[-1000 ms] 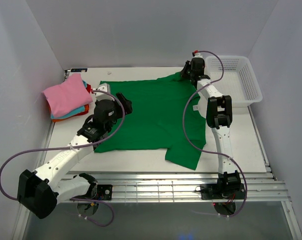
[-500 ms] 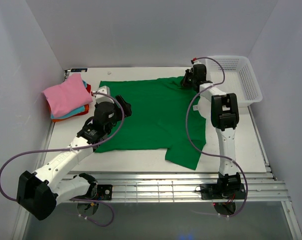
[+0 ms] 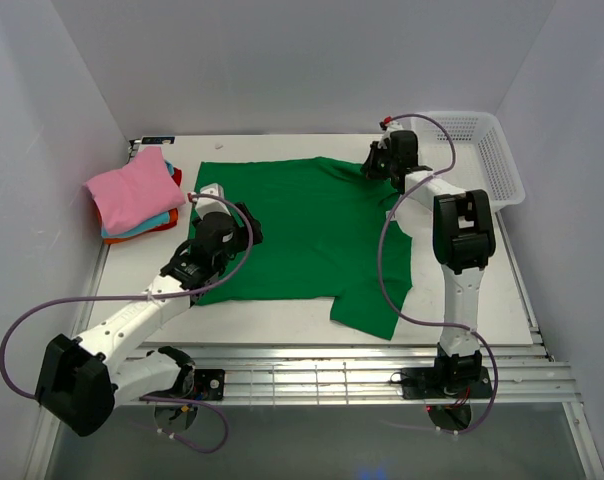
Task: Fold and stack the t-shirts
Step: Fold the tshirt
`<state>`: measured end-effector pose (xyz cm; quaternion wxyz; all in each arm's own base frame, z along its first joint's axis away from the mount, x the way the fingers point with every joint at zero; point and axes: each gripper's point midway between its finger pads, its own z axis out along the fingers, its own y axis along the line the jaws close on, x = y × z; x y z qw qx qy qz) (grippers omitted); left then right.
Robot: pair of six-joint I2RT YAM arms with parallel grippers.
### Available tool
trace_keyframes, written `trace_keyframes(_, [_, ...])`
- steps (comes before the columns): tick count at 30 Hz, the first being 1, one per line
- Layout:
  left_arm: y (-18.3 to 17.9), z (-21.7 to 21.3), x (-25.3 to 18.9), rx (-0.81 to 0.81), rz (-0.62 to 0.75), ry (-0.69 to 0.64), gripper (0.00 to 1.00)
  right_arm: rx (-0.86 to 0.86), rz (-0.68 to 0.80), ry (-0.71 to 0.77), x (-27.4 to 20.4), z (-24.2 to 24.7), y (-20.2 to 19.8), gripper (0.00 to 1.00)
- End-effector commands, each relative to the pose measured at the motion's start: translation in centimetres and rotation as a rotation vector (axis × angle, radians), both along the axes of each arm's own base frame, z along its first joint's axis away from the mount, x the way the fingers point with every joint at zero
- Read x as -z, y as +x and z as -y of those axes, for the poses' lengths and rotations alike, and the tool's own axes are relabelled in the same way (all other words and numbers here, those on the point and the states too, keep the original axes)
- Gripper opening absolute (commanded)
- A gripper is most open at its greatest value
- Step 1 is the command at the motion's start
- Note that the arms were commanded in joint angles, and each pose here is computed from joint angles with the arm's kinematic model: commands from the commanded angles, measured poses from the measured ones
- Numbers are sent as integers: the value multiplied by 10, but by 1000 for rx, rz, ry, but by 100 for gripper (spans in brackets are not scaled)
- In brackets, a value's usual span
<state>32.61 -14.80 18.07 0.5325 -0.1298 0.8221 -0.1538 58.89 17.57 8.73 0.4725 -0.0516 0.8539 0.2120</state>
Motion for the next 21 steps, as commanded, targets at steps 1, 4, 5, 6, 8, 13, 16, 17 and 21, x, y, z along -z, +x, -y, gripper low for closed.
trace_keyframes(1, [-3,-5,22,-25,-50,25,86,-44,38,-13,-16,-8,-12,8])
trace_keyframes(4, [-8,-6,34,-19,-82,36,85,-56,20,-21,-12,-11,-21,8])
trace_keyframes(5, [-9,-7,34,-20,-82,37,85,-59,14,-22,-11,-12,-23,8])
trace_keyframes(6, [-10,-8,34,-21,-83,39,85,-63,8,-21,-10,-12,-25,8])
trace_keyframes(8, [-14,-13,38,-32,-94,53,85,-73,-12,-27,-5,-15,-33,8])
trace_keyframes(13, [-21,-20,36,-45,-81,55,85,-77,-35,-63,3,-14,-48,8])
trace_keyframes(16, [-22,-19,39,-39,-88,53,85,-88,-48,-87,-2,-12,-60,12])
trace_keyframes(17, [-22,-18,41,-37,-92,50,85,-83,-31,-111,-11,-10,-63,26])
trace_keyframes(21, [-21,-14,49,-25,-109,45,85,-76,72,-135,-48,-8,-68,45])
